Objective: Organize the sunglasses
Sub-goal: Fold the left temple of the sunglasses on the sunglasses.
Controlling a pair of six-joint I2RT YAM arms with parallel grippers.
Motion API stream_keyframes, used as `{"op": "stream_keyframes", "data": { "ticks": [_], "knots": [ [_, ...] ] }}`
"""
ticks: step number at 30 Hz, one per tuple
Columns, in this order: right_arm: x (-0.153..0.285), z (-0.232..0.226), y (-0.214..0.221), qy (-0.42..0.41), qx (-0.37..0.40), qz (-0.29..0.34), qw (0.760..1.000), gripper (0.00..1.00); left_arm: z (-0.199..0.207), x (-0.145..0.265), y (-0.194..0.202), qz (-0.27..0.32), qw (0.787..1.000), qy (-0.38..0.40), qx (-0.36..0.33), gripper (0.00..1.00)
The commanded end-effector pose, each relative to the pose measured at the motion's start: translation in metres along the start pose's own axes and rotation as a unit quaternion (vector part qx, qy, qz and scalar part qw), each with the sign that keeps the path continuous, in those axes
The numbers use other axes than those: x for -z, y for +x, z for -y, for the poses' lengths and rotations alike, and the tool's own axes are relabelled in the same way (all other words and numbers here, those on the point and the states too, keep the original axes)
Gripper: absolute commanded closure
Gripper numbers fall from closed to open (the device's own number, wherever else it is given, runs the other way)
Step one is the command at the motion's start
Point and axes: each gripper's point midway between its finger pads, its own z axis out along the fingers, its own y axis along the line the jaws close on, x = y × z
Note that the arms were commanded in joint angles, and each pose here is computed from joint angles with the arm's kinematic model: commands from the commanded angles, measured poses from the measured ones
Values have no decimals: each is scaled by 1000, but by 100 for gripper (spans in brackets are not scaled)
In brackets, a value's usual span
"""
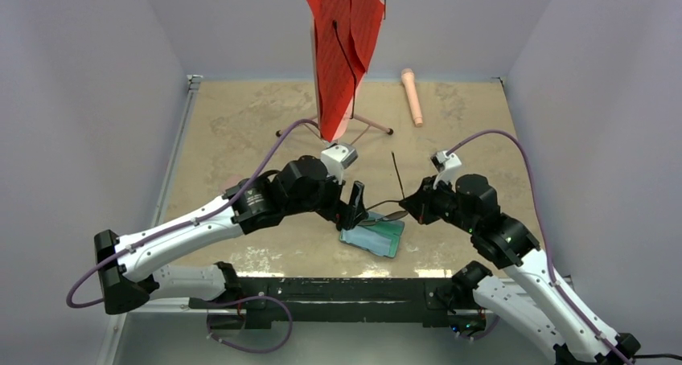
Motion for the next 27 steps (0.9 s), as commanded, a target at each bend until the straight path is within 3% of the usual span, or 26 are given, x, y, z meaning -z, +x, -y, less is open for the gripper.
{"op": "stream_keyframes", "data": {
  "ticks": [1,7,12,18,27],
  "knots": [
    [-2,-15,-11,-49,52,29,997,100,11,15,-8,29,998,31,44,0],
    [2,-42,-8,-150,127,56,979,100,17,25,4,22,990,48,129,0],
    [19,-77,-10,-258,180,97,944,100,35,26,21,-10,982,105,159,1],
    [31,-96,-25,-304,211,145,918,100,77,40,29,-26,956,247,155,9],
    [46,-118,-32,-365,272,181,872,100,103,52,33,-47,925,340,164,28]
  ]
}}
